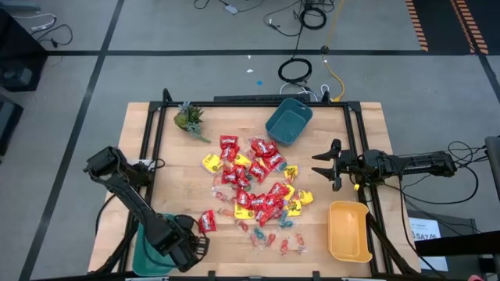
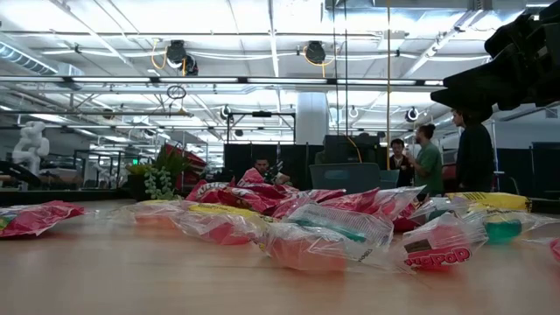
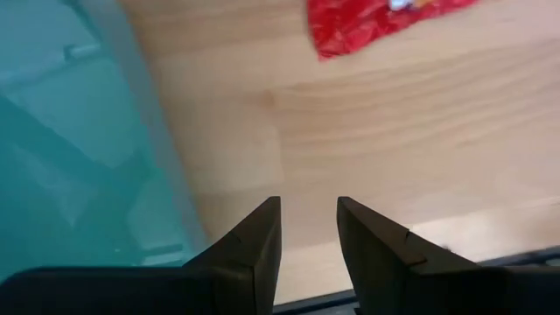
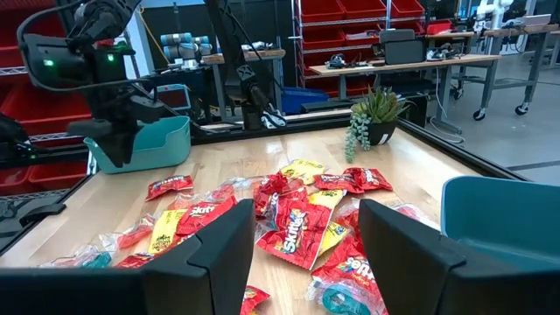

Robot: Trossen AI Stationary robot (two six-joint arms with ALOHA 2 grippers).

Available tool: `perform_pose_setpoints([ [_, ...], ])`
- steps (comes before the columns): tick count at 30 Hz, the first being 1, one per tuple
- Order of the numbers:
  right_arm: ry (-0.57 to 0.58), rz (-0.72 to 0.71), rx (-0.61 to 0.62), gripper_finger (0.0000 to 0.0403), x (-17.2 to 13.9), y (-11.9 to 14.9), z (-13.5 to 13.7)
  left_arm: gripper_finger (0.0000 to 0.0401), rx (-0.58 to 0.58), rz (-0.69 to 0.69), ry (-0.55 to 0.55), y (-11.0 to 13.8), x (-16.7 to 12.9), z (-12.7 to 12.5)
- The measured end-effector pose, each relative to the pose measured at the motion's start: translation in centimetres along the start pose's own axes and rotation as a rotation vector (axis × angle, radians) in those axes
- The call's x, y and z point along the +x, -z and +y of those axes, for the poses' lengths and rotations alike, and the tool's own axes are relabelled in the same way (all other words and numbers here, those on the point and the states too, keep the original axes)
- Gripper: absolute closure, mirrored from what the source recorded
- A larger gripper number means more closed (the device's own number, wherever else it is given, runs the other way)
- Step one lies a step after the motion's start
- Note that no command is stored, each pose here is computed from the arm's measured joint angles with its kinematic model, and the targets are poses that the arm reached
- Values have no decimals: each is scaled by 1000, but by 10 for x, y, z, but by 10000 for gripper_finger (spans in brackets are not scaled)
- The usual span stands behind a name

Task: Sort candy
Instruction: Move the green bin to the top left of the table

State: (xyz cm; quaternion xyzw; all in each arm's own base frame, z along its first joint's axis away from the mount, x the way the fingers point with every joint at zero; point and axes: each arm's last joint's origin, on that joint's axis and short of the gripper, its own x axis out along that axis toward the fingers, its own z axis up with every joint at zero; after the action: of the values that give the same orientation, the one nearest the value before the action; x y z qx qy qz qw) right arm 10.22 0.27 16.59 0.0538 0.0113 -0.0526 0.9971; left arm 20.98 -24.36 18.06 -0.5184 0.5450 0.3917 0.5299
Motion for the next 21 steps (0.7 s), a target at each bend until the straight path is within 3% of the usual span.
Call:
perform_pose_setpoints([
  [12,0,0,0,206,0,0,0,278,-6,7,12,-5,-18,4],
  [21,0,0,0,206,0,0,0,278,-6,-33,-43,-11,-26,12],
])
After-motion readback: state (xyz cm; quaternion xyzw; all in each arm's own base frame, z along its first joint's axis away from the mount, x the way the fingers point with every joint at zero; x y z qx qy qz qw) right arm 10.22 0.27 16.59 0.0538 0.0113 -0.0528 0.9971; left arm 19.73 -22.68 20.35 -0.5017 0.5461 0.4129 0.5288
